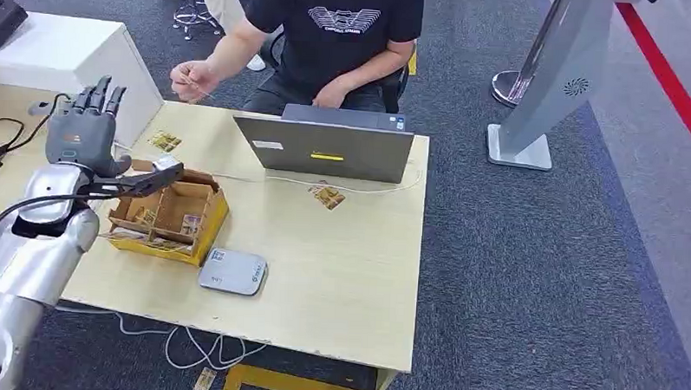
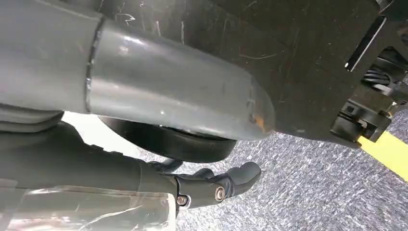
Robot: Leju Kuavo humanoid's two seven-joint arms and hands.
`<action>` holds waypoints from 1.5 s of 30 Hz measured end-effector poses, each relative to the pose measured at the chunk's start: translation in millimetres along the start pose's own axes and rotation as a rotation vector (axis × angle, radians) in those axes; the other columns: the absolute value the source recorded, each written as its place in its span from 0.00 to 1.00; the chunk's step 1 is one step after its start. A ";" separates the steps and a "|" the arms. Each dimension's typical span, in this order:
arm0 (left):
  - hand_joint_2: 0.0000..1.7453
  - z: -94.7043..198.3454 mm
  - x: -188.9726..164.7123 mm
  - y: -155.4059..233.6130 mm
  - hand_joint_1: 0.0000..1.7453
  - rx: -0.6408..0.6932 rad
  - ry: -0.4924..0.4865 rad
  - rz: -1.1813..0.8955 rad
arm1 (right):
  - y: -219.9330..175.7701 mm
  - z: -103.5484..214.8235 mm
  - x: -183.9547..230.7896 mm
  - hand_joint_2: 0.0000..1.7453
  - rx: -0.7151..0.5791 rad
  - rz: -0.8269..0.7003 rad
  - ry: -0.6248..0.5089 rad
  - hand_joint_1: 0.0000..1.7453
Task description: Pass the card to the sensor for recognition and then transmit it.
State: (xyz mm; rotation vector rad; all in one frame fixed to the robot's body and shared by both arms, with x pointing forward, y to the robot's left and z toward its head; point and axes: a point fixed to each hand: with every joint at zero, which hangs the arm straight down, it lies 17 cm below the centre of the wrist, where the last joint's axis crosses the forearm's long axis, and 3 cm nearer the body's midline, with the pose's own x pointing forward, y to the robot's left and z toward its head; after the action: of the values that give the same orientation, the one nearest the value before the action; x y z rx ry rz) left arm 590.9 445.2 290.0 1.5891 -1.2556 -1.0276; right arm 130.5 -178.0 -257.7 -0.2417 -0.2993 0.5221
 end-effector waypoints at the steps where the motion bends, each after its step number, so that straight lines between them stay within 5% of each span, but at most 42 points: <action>1: 1.00 0.9 3.6 -6.3 0.00 -0.035 -0.010 0.017 | -0.1 0.0 0.0 0.00 0.000 -0.001 0.000 0.00; 12: 1.00 0.0 18.6 -11.9 0.00 -0.098 -0.041 0.064 | -0.4 -0.1 0.4 0.00 0.000 -0.008 -0.003 0.00; 17: 1.00 3.4 44.5 -18.7 0.00 -0.233 -0.115 0.253 | -0.6 -0.3 0.0 0.00 0.000 -0.021 -0.002 0.00; 32: 1.00 1.3 121.6 89.3 0.00 -0.301 -0.408 0.529 | -2.0 -0.9 0.0 0.00 -0.002 -0.068 -0.008 0.00; 45: 1.00 33.4 126.3 112.4 0.00 -0.339 -0.517 0.450 | -3.3 -1.3 -0.2 0.00 -0.005 -0.089 -0.010 0.00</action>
State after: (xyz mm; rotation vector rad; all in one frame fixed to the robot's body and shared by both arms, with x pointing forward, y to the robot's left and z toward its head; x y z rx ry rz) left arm 547.1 301.1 373.7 0.7512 -1.5826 -1.3070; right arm 132.3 -181.1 -257.9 -0.2292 -0.3195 0.4345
